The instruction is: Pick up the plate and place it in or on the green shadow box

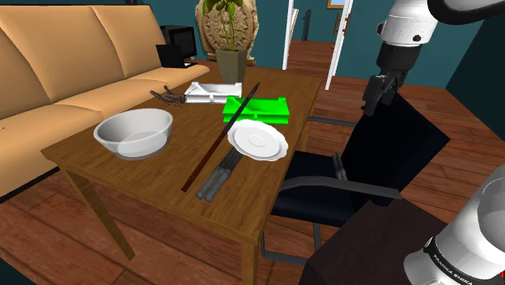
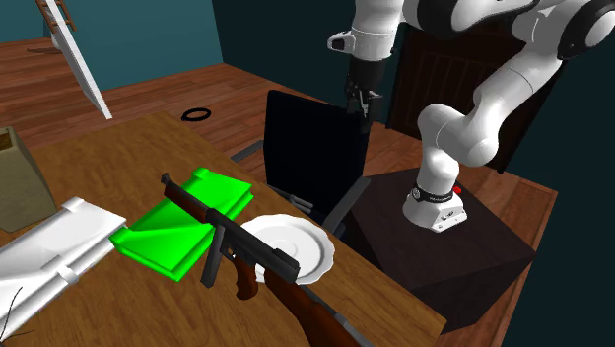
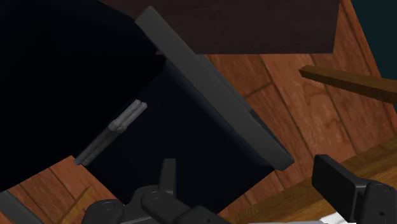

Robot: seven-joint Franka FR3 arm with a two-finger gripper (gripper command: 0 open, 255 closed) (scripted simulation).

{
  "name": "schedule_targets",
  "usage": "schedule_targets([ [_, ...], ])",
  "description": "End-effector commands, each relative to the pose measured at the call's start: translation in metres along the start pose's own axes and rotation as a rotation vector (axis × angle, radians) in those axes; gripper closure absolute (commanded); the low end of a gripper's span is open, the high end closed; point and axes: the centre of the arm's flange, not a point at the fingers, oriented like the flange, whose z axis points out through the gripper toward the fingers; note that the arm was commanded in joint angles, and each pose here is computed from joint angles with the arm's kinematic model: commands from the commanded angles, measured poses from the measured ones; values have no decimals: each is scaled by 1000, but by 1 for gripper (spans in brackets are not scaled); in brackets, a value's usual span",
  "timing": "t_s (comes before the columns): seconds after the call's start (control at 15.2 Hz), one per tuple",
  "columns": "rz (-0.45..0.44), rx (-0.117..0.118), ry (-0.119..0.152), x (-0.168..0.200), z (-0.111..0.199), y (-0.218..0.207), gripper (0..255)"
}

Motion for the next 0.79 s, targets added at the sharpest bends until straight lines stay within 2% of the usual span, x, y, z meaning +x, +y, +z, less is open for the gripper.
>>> schedule_targets([
  [0.0,0,0,0,0,0,0,0],
  [0.4,-55,-179,59,27,-1,-97,0],
  [0.73,-101,-327,108,46,10,-178,0],
])
